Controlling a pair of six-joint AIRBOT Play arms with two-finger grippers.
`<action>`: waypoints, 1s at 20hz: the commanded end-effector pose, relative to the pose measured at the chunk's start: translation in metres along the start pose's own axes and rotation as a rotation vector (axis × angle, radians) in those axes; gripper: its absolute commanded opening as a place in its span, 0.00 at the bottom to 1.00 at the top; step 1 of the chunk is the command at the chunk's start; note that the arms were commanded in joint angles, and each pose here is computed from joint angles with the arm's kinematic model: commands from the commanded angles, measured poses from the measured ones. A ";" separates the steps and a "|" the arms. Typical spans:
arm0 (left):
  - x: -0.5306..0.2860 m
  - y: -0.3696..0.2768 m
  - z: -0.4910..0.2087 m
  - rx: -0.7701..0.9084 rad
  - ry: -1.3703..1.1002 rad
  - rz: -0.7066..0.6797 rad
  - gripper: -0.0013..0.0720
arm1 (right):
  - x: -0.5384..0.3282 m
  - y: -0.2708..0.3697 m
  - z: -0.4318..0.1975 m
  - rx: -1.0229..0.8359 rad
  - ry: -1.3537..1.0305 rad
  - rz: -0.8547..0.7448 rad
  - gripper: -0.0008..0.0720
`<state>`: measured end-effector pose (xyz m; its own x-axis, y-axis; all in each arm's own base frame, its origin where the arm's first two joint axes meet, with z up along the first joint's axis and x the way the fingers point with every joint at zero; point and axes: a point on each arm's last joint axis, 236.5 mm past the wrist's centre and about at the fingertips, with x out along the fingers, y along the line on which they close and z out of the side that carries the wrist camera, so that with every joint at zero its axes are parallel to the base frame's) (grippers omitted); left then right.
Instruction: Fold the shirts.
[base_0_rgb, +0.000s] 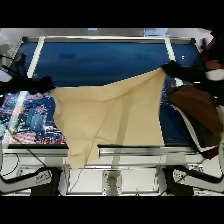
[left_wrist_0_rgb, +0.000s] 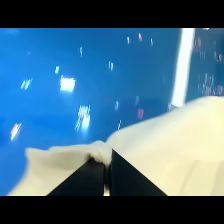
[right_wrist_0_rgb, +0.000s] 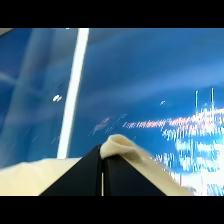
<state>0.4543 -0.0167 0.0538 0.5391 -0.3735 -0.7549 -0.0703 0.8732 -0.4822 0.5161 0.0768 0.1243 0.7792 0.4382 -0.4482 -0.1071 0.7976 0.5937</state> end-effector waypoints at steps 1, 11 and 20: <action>0.049 0.010 0.034 -0.137 -0.128 -0.049 0.04 | 0.078 -0.027 -0.011 0.032 -0.163 -0.144 0.05; -0.092 0.026 0.079 0.061 -0.175 0.058 0.97 | -0.006 -0.061 0.050 -0.156 -0.191 -0.244 0.64; -0.097 0.086 -0.164 -0.301 0.053 0.105 0.97 | -0.143 -0.148 -0.046 0.004 0.173 -0.454 0.63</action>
<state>0.3150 0.0856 0.0708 0.5347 -0.2091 -0.8188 -0.2839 0.8682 -0.4071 0.4412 -0.0769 0.0900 0.7216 0.1093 -0.6836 0.1723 0.9280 0.3303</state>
